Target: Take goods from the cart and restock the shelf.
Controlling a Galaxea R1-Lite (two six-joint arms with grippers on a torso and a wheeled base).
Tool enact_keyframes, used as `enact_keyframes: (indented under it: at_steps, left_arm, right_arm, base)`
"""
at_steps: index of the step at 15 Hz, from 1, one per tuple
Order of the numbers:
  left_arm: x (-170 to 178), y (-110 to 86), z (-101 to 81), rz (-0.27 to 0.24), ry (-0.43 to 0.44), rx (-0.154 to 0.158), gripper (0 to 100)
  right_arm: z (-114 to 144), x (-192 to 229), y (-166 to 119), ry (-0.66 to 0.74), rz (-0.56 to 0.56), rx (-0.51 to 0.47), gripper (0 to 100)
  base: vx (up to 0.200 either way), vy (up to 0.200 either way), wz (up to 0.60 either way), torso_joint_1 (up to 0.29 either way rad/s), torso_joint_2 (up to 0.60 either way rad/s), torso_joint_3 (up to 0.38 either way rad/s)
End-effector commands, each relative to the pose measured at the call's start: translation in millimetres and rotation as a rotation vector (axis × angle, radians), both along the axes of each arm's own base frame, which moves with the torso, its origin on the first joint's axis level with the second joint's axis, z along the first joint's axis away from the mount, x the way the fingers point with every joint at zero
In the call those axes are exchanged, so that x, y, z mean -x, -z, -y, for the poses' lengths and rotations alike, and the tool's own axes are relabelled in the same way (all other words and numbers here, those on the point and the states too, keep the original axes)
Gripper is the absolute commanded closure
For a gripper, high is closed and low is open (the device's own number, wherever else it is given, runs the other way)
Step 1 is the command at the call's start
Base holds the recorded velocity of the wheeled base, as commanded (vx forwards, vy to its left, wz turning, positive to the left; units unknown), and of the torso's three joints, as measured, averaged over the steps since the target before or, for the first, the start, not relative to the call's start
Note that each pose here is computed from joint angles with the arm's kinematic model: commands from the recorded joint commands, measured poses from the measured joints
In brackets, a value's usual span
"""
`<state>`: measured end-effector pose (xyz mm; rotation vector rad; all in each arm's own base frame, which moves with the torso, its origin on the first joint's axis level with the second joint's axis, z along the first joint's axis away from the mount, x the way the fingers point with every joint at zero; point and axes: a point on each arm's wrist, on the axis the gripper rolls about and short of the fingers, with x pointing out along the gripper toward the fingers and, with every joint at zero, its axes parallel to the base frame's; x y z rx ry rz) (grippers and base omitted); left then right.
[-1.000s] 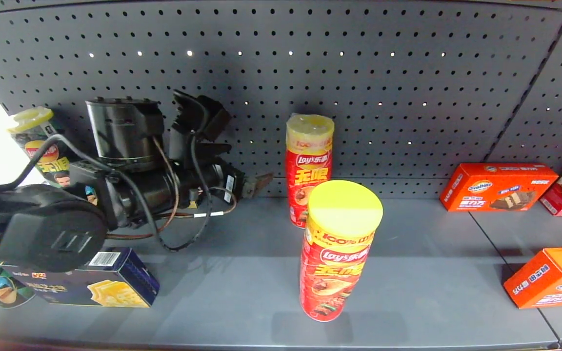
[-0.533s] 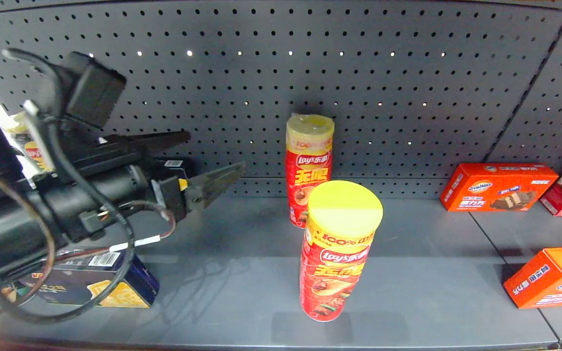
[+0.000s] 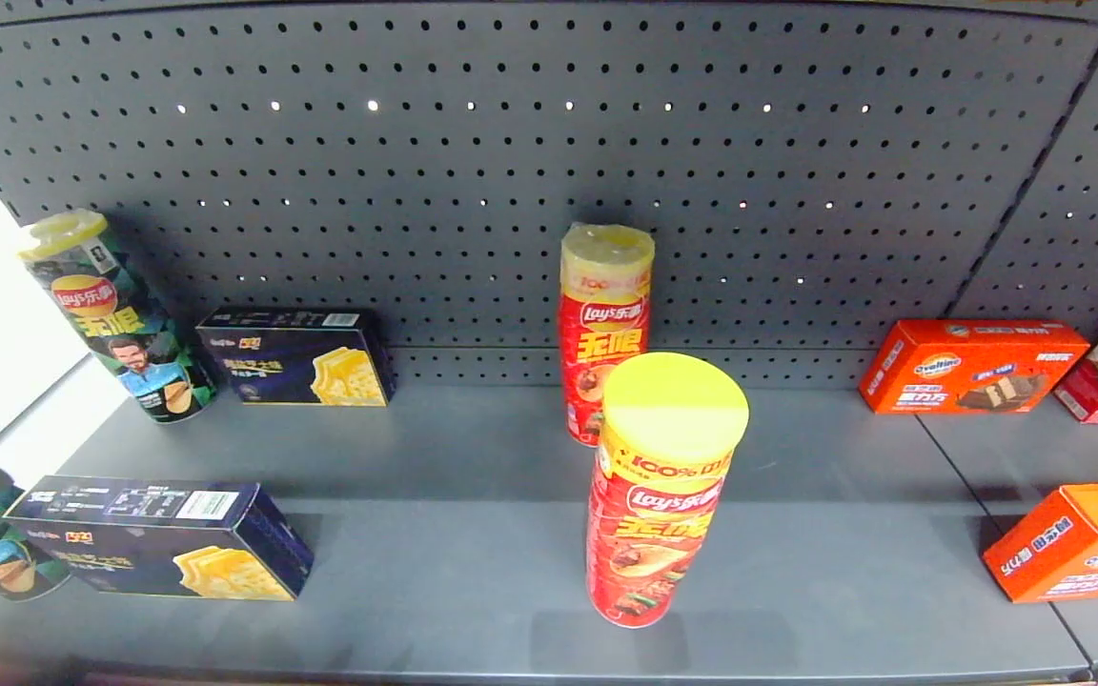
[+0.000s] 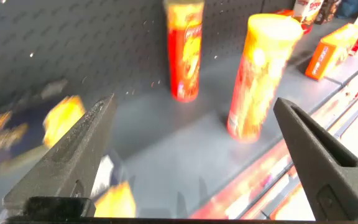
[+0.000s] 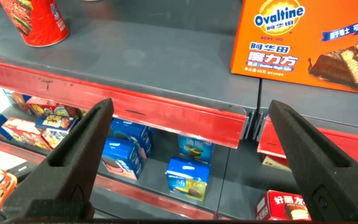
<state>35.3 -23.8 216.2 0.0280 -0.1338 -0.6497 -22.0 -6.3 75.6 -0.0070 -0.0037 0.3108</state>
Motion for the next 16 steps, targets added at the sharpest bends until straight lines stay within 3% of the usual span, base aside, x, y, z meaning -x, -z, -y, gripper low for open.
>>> enact_keyframes:
  at_steps: [1,2,3,5,8,9,14,15,16]
  left_arm:
    - [28,41.1,-17.7,0.018,-0.175,0.018,0]
    - [27,56.8,-17.8,0.005,-0.249,0.008,0]
    - [36,74.1,-19.3,0.062,-0.315,0.025,0]
    - [45,99.8,-19.5,0.070,-0.383,0.027,0]
    - [59,128.6,-18.9,0.001,-0.442,0.000,0]
    - [59,134.2,-19.0,-0.051,-0.445,-0.017,0]
    - [59,134.0,-19.0,-0.046,-0.443,-0.022,0]
    - [59,134.2,-18.7,-0.061,-0.427,0.005,0]
    - [59,134.2,-17.2,-0.070,-0.357,0.018,0]
  right_arm:
    - [0,0,0,-0.001,-0.001,0.001,0]
    - [0,0,0,-0.001,-0.001,0.001,0]
    - [0,0,0,-0.001,-0.001,0.001,0]
    - [0,0,0,-0.001,-0.001,0.001,0]
    - [0,0,0,-0.001,-0.001,0.001,0]
    - [0,0,0,-0.001,-0.001,0.001,0]
    - [0,0,0,-0.001,-0.001,0.001,0]
    - [0,0,0,-0.001,-0.001,0.001,0]
    - [0,0,0,-0.001,-0.001,0.001,0]
  base:
    - [0.000,0.000,0.00,0.000,0.00,0.000]
    - [0.000,0.000,0.00,0.000,0.00,0.000]
    - [0.000,0.000,0.00,0.000,0.00,0.000]
    - [0.000,0.000,0.00,0.000,0.00,0.000]
    - [0.000,0.000,0.00,0.000,0.00,0.000]
    - [0.000,0.000,0.00,0.000,0.00,0.000]
    - [0.000,0.000,0.00,0.000,0.00,0.000]
    - [0.000,0.000,0.00,0.000,0.00,0.000]
    - [0.000,0.000,0.00,0.000,0.00,0.000]
